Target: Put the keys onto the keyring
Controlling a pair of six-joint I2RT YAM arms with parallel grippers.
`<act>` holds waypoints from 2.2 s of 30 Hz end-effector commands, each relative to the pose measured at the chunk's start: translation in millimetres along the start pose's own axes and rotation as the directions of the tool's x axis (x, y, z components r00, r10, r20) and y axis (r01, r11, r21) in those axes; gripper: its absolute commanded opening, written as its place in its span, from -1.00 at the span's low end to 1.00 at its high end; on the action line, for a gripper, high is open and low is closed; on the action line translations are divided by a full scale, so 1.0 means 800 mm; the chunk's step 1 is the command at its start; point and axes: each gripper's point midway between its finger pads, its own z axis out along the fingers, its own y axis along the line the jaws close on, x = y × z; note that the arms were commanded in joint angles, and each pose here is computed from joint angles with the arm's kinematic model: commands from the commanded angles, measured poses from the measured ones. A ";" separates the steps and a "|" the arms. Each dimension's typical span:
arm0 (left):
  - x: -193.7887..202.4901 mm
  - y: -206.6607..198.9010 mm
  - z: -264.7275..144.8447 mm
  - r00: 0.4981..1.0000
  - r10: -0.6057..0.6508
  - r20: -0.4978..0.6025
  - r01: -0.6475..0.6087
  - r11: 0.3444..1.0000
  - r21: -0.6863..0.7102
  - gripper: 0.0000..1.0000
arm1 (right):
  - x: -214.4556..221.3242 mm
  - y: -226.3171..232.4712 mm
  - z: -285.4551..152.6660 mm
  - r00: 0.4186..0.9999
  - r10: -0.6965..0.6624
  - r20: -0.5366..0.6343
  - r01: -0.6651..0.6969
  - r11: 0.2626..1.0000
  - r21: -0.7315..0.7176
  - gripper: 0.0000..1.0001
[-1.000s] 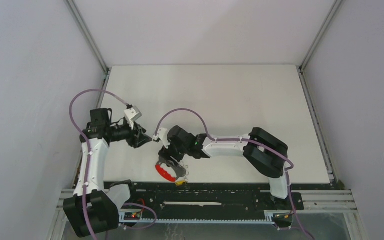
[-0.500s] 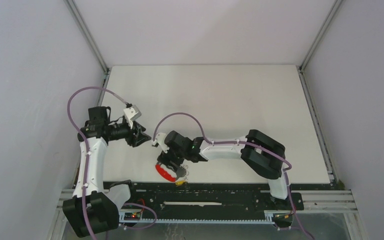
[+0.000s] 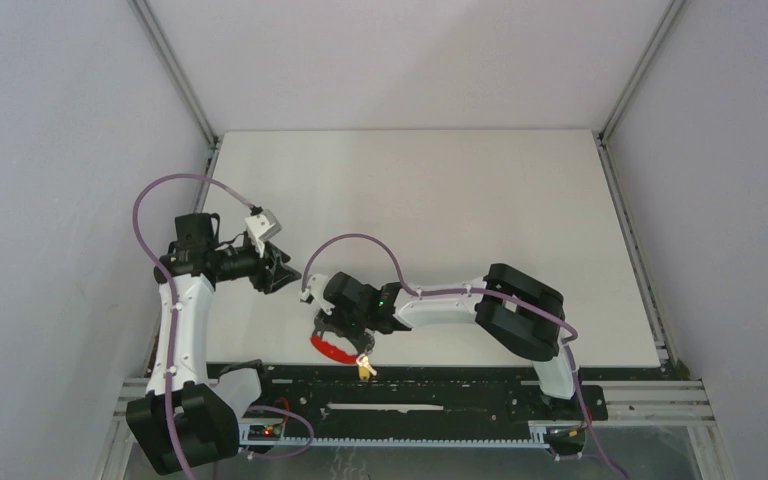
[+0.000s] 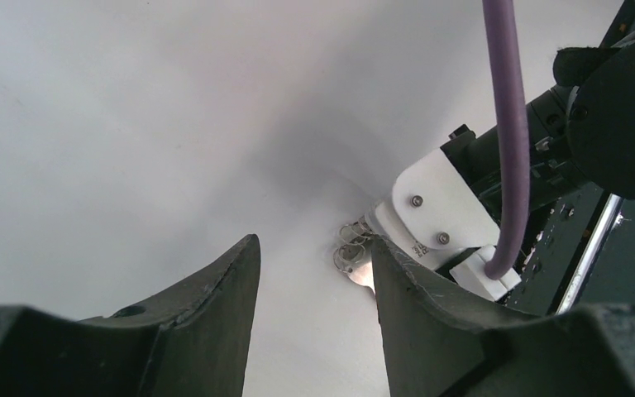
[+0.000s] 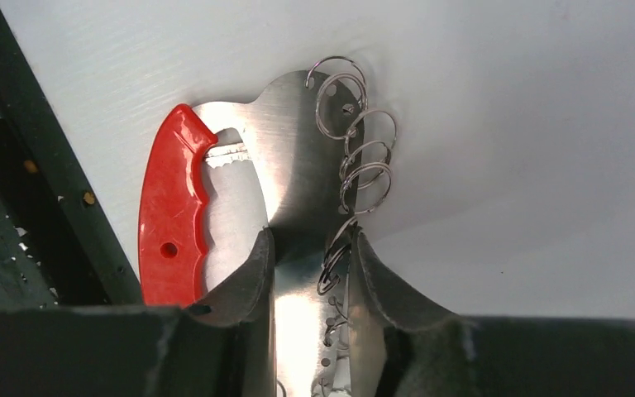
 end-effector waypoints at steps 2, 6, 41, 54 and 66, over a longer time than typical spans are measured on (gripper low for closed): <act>-0.032 0.011 -0.010 0.996 0.074 0.048 -0.073 0.997 -0.022 0.14 | 0.009 -0.014 0.007 1.000 -0.001 -0.024 0.002 0.999 0.044 -0.61; -0.030 0.011 -0.010 0.995 0.085 0.043 -0.084 0.996 -0.021 0.14 | -0.010 -0.017 -0.004 0.999 0.017 0.039 -0.018 1.000 0.025 -0.74; -0.022 -0.085 -0.018 0.959 0.250 0.132 -0.274 0.936 0.222 0.33 | -0.140 0.020 -0.261 0.726 0.232 0.647 0.201 0.828 -0.523 -0.77; -0.110 -0.164 -0.047 0.935 0.208 0.287 -0.298 0.900 0.319 0.34 | -0.145 0.054 -0.340 0.693 0.223 0.685 0.362 0.715 -0.598 -0.70; -0.130 -0.211 -0.070 0.842 0.364 0.398 -0.493 0.819 0.295 0.17 | -0.145 0.060 -0.360 0.689 0.225 0.688 0.384 0.692 -0.611 -0.67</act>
